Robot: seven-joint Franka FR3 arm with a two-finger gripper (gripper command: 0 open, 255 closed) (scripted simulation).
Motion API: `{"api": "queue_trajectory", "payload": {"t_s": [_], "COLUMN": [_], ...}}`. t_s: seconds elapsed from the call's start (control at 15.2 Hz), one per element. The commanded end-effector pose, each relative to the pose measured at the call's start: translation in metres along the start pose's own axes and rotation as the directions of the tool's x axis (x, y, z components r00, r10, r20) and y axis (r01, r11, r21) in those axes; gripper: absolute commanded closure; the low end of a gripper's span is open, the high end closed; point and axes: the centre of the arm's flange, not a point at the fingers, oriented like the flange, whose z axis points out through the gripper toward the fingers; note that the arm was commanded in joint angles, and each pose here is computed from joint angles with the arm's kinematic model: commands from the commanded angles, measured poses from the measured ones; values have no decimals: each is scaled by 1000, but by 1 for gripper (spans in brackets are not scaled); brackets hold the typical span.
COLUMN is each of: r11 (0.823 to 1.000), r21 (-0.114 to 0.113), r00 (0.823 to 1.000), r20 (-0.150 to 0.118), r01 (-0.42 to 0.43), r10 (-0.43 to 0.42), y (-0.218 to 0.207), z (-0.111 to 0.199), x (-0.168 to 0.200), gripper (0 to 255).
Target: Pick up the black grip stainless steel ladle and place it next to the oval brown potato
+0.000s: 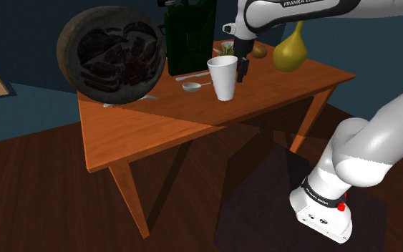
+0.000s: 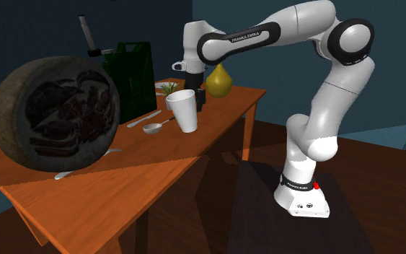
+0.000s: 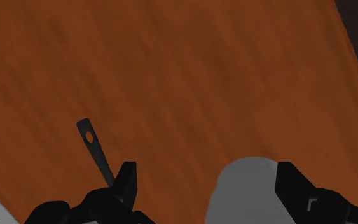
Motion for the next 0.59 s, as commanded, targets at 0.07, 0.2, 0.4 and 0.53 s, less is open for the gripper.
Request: {"api": "queue_trajectory", "payload": {"t_s": [0.07, 0.2, 0.4, 0.53], "r11": [987, 965, 913, 882], "r21": [-7, -13, -26, -33], "r00": [986, 963, 909, 877], "r20": [-31, -51, -80, -92], "r01": [162, 263, 408, 471], "r10": [-162, -263, -409, -472], "y": [22, 32, 45, 49], "z": [12, 18, 26, 29], "x": [28, 49, 81, 96], "gripper": [0, 0, 0, 0]}}
